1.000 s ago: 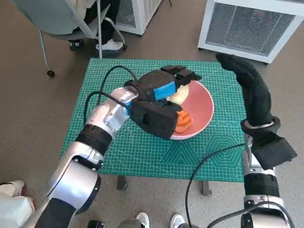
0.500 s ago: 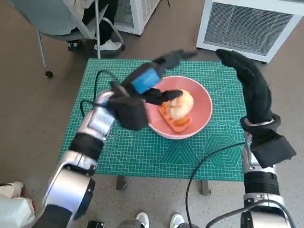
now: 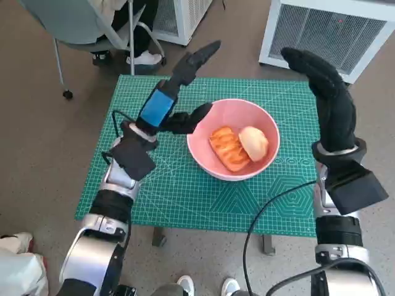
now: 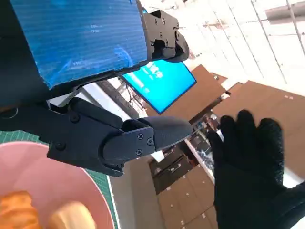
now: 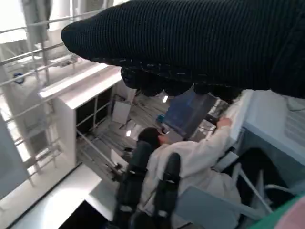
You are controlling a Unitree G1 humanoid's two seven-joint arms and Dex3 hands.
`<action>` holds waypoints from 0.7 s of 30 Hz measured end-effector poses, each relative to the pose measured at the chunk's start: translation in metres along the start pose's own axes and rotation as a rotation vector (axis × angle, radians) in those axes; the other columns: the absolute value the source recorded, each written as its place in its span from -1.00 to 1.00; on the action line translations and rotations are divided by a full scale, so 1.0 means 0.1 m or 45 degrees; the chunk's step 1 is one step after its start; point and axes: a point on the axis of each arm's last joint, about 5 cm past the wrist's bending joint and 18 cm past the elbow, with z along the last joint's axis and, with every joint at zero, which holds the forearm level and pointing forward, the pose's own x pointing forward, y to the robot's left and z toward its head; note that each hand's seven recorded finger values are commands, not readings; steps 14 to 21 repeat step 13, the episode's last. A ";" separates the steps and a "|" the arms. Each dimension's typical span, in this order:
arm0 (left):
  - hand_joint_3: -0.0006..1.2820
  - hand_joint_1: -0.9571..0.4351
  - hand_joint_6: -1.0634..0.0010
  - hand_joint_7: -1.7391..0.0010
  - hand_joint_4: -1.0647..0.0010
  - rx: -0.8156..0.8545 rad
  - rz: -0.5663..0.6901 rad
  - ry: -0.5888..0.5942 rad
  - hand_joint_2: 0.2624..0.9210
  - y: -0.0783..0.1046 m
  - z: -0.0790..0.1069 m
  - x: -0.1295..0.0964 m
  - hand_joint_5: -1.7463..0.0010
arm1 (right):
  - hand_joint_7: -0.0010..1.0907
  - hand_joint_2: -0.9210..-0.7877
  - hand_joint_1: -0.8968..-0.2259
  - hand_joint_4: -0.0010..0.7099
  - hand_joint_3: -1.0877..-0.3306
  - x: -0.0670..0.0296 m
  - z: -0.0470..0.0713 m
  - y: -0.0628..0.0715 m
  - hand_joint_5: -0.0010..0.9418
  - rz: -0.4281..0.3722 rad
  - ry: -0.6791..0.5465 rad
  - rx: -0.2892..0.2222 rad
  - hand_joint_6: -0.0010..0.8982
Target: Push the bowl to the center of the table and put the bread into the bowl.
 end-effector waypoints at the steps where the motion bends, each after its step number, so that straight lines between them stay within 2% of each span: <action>1: -0.02 -0.68 0.70 0.66 0.57 0.002 -0.002 0.005 1.00 0.01 0.00 0.00 1.00 | 0.14 -1.00 -0.33 -0.21 -0.19 0.001 0.00 0.01 -0.96 0.000 -0.002 0.002 -1.00; 13: 0.00 -0.64 0.69 0.68 0.61 -0.038 0.090 -0.070 1.00 0.05 0.04 -0.07 1.00 | 0.15 -1.00 -0.32 -0.21 -0.19 0.000 -0.01 0.06 -0.97 -0.002 -0.002 0.033 -1.00; 21: 0.00 -0.64 0.69 0.68 0.61 -0.038 0.090 -0.070 1.00 0.05 0.04 -0.07 1.00 | 0.15 -1.00 -0.32 -0.21 -0.19 0.000 -0.01 0.06 -0.97 -0.002 -0.002 0.033 -1.00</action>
